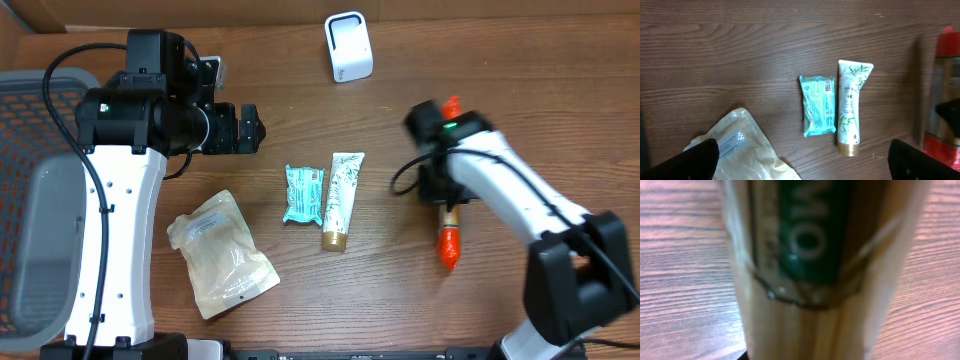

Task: Scan the item barcode
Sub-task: 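Carry the spaghetti package to the white scanner and hold its barcode there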

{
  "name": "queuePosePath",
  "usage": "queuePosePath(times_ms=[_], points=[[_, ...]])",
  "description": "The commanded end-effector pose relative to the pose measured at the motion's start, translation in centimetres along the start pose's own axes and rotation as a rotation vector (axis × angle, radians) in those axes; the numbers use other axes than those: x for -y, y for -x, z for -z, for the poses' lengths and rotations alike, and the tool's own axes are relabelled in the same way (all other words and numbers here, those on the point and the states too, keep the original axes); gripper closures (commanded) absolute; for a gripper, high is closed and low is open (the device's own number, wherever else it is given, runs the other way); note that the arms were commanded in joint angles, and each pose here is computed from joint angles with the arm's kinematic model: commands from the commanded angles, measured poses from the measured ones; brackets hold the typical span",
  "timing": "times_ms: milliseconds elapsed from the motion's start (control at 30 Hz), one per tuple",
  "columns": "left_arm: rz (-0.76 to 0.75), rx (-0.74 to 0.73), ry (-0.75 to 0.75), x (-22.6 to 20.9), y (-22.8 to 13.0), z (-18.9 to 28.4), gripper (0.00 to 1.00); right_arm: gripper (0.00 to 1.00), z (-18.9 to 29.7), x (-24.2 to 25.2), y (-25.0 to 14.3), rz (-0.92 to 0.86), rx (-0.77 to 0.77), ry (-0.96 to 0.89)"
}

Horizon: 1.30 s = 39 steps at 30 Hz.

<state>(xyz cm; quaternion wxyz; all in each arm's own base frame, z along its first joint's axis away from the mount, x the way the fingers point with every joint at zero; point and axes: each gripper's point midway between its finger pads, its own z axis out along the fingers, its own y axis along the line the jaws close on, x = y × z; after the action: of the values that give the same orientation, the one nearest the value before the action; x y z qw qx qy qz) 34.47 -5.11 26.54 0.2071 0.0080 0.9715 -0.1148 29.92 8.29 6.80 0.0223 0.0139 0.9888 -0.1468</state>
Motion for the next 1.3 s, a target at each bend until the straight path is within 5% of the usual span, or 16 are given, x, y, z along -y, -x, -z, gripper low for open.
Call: queuePosePath(times_ms=[0,67,167,567,967,1267], points=[[-0.029,0.051,-0.018,0.6,0.6,1.6,0.0,0.49,0.2,-0.4,0.5,0.003,0.067,-0.117],[-0.029,0.051,-0.018,0.6,0.6,1.6,0.0,0.27,0.4,-1.5,0.2,0.03,0.077,-0.105],[-0.029,0.051,-0.018,0.6,0.6,1.6,0.0,0.14,0.6,-2.1,0.1,0.04,0.08,-0.091],[-0.029,0.051,-0.018,0.6,0.6,1.6,0.0,0.13,0.4,-5.7,-2.4,0.073,-0.029,0.079],[-0.029,0.051,-0.018,0.6,0.6,1.6,0.0,0.27,-3.5,-5.6,-3.2,0.081,0.025,0.027],[-0.029,0.051,-0.018,0.6,0.6,1.6,0.0,0.53,-5.5,-4.2,-4.2,0.091,0.036,-0.048]])
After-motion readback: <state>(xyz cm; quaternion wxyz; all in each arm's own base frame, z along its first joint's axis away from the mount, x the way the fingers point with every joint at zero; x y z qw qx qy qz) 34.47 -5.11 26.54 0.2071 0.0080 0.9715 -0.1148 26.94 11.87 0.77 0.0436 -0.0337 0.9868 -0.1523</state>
